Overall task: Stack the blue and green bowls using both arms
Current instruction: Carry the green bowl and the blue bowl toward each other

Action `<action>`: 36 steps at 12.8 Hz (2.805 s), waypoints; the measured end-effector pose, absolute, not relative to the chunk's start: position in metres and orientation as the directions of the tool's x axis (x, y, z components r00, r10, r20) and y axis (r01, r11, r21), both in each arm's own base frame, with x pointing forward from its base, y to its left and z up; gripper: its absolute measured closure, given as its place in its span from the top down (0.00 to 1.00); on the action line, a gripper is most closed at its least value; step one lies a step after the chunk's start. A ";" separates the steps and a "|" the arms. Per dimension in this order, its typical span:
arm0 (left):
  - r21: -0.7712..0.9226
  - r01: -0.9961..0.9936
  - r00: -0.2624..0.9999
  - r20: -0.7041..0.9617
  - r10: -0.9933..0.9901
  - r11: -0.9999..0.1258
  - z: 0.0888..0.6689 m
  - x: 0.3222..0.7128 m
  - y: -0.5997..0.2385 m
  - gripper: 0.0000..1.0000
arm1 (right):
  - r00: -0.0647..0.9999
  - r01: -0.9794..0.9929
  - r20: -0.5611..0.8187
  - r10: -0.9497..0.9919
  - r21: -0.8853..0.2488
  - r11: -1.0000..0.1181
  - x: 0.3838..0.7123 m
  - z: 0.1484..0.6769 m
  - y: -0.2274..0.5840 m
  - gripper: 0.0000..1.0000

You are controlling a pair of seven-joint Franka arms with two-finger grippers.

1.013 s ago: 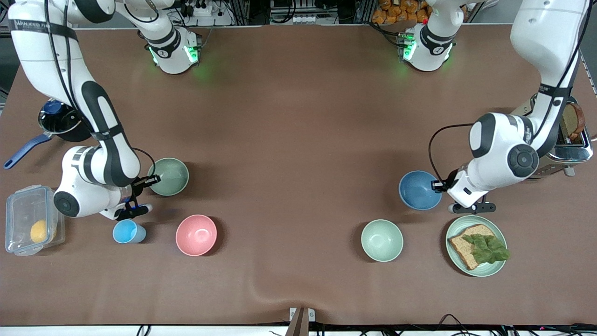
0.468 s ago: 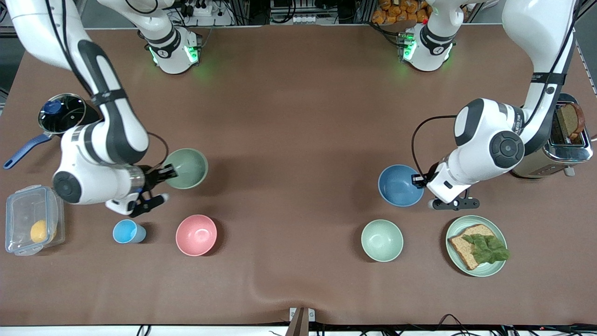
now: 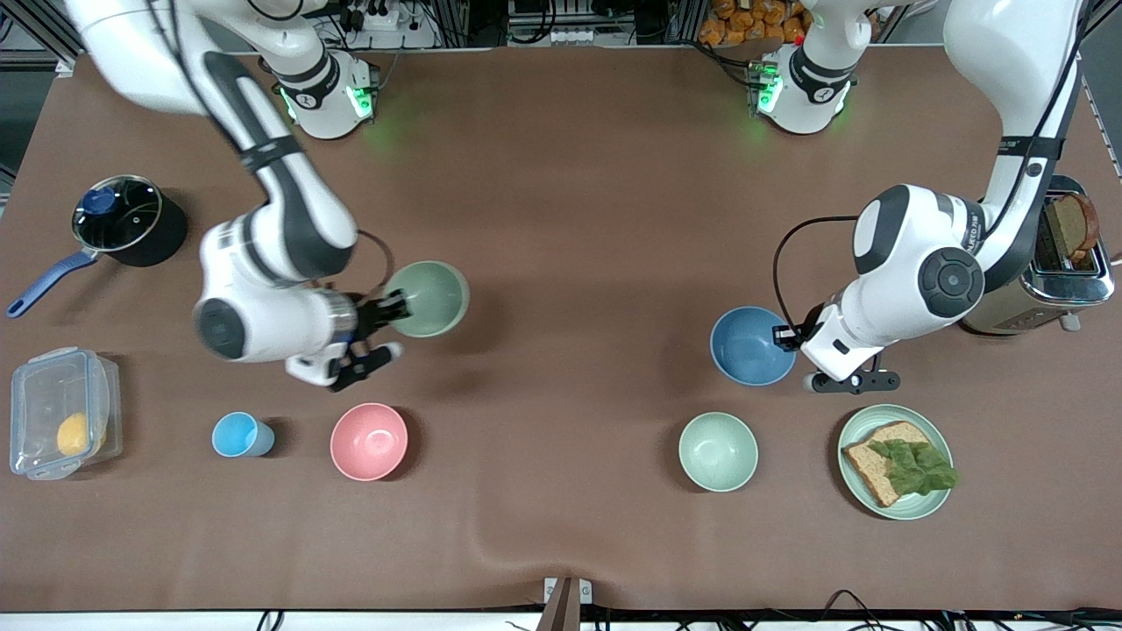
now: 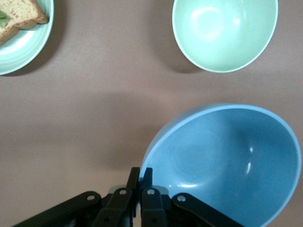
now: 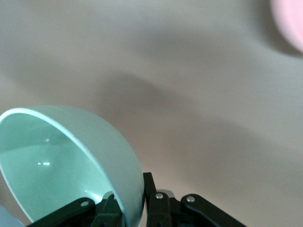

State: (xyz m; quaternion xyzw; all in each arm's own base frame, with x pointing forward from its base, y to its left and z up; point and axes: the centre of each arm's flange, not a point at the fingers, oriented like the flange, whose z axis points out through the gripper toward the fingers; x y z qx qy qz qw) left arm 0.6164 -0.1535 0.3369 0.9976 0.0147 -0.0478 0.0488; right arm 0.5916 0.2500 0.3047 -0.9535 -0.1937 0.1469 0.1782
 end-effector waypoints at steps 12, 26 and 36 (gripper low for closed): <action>0.092 0.052 0.993 -0.111 0.042 -0.994 0.334 0.610 -0.174 0.04 | 0.952 0.130 -0.226 0.206 -0.309 -0.942 0.503 0.203 0.437 0.12; 0.083 0.118 0.982 -0.160 0.104 -0.990 0.316 0.568 -0.262 0.04 | 0.959 0.056 -0.249 0.134 -0.297 -0.953 0.548 0.243 0.384 1.00; 0.059 0.148 0.976 -0.173 0.136 -0.987 0.316 0.533 -0.327 0.04 | 0.964 0.111 -0.227 0.137 -0.125 -0.986 0.582 0.275 0.305 1.00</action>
